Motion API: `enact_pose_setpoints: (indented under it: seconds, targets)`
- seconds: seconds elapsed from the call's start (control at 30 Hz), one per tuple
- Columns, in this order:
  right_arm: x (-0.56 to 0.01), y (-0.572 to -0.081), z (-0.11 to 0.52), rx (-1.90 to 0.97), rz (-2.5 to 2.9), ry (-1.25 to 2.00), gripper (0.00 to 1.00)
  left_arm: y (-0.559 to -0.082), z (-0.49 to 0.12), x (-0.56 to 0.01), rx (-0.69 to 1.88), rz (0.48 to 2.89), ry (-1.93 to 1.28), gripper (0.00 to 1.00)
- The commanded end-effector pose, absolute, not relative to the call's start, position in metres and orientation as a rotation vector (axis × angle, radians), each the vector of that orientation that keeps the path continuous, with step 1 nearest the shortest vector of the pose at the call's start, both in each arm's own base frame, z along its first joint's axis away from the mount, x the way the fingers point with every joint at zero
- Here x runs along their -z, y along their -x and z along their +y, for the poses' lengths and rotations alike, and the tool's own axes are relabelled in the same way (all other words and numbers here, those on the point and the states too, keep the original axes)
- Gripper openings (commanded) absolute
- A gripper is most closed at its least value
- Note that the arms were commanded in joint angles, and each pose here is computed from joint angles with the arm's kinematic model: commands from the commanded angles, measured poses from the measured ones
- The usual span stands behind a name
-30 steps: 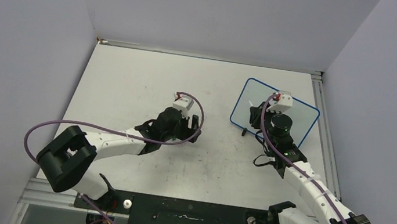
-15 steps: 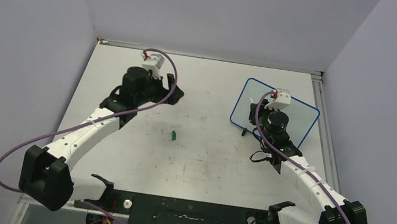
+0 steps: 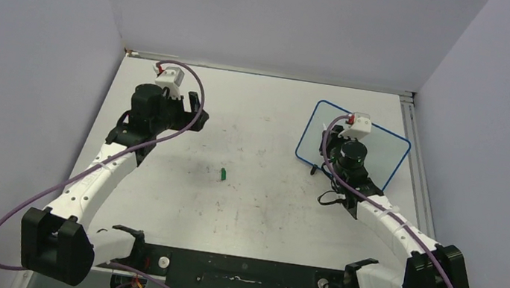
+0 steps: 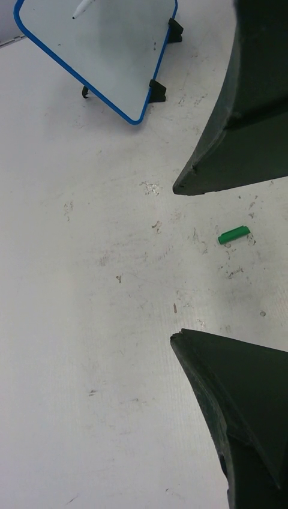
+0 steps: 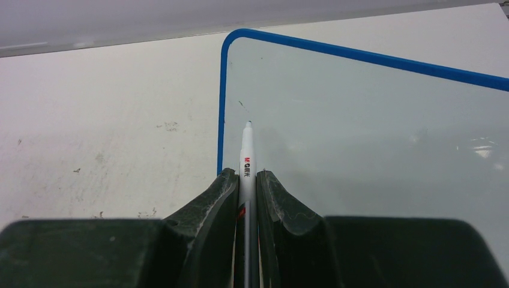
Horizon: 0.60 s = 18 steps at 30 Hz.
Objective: Write a sentence on the whiteboard
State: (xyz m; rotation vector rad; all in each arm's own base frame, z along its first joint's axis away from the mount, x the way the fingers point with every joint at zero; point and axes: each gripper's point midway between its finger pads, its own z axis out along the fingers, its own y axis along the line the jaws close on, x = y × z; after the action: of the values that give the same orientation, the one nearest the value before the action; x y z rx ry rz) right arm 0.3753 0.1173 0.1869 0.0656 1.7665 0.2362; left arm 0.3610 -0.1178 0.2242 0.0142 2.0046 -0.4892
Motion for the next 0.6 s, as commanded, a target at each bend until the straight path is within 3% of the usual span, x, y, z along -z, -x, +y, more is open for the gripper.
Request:
enact_pose_setpoints:
  seconds: [0.0,0.57]
  targets:
    - [-0.224,-0.391,0.12,-0.249,1.644,-0.088,0.05,-0.361,-0.117,-0.236,0.482,1.966,-0.053,0.81]
    - [-0.222,-0.402,0.117,-0.21,1.626,-0.101,0.05,-0.359,-0.117,-0.239,0.486,1.955,-0.069,0.81]
